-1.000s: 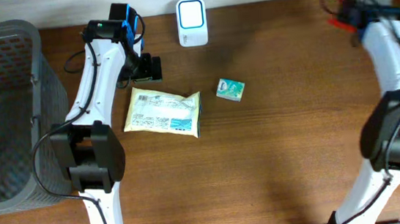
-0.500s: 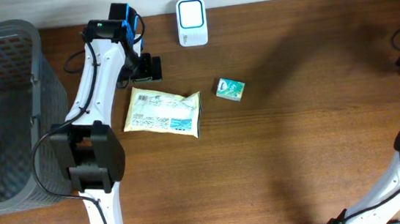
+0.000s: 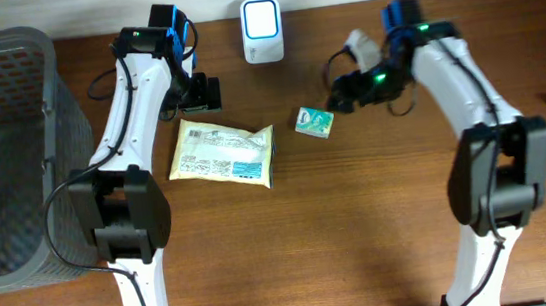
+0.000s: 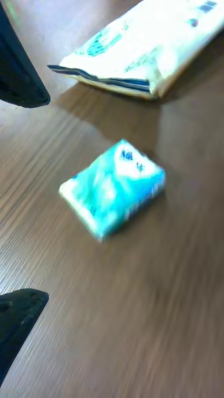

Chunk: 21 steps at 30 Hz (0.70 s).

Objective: Scan the item barcode
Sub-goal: 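Reach the right gripper to the green tissue pack and grasp it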

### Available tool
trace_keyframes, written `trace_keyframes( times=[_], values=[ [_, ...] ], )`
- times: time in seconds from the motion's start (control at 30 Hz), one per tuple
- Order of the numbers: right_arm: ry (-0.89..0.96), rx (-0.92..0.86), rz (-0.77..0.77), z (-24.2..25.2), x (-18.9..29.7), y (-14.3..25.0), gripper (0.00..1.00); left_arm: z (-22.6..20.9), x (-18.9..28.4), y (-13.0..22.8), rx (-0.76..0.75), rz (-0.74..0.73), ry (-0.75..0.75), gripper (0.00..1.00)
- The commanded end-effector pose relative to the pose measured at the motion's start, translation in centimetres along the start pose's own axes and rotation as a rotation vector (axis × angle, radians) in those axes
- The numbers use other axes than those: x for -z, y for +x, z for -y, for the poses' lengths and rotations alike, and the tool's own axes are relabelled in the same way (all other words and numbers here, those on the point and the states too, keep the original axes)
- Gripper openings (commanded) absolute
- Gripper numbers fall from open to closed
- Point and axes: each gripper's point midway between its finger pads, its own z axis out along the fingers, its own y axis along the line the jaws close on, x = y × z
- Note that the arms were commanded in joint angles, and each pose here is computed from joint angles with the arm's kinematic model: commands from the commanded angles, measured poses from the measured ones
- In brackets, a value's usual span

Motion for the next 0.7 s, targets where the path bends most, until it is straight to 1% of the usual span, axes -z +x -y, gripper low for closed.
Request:
trace_keyframes(
  times=[0.0, 0.03, 0.1, 0.13, 0.17, 0.23, 0.33, 0.4, 0.47, 0.5, 0.53, 0.67],
  values=[
    [0.25, 0.157, -0.107, -1.2, -2.6, 0.7, 0.93, -0.2, -0.3, 0.1, 0.01, -0.007, -0.008, 0.99],
    [0.396, 0.228, -0.147, -1.4, -3.0, 0.9, 0.93, -0.2, -0.3, 0.1, 0.01, -0.007, -0.008, 0.99],
    [0.534, 0.298, -0.173, -1.9, -3.0, 0.8, 0.93, -0.2, -0.3, 0.1, 0.01, -0.007, -0.008, 0.99],
    [0.646, 0.363, -0.188, -2.7, -3.2, 0.7, 0.93, -0.2, -0.3, 0.1, 0.01, -0.007, -0.008, 0.99],
    [0.666, 0.391, -0.188, -3.5, -3.5, 0.7, 0.92, -0.2, -0.3, 0.1, 0.01, -0.007, -0.008, 0.99],
    [0.676, 0.421, -0.182, -4.3, -4.7, 0.5, 0.83, -0.2, -0.3, 0.1, 0.01, -0.007, -0.008, 0.99],
    [0.681, 0.422, -0.212, -3.6, -6.1, 1.0, 0.71, -0.2, -0.3, 0.1, 0.01, -0.007, -0.008, 0.99],
    [0.679, 0.422, -0.235, -3.2, -7.2, 1.4, 0.62, -0.2, -0.3, 0.1, 0.01, -0.007, -0.008, 0.99],
    [0.661, 0.404, -0.224, -3.2, -8.1, 1.4, 0.57, -0.2, -0.3, 0.1, 0.01, -0.007, -0.008, 0.99],
    [0.663, 0.382, -0.205, -3.1, -8.4, 1.1, 0.5, -0.2, -0.3, 0.1, 0.01, -0.007, -0.009, 0.99],
    [0.665, 0.378, -0.202, -3.0, -8.6, 1.1, 0.48, -0.2, -0.3, 0.1, 0.01, -0.007, -0.008, 0.99],
    [0.666, 0.372, -0.219, -2.4, -9.8, 1.5, 0.48, -0.2, -0.3, 0.1, 0.01, -0.007, -0.008, 0.99]
  ],
)
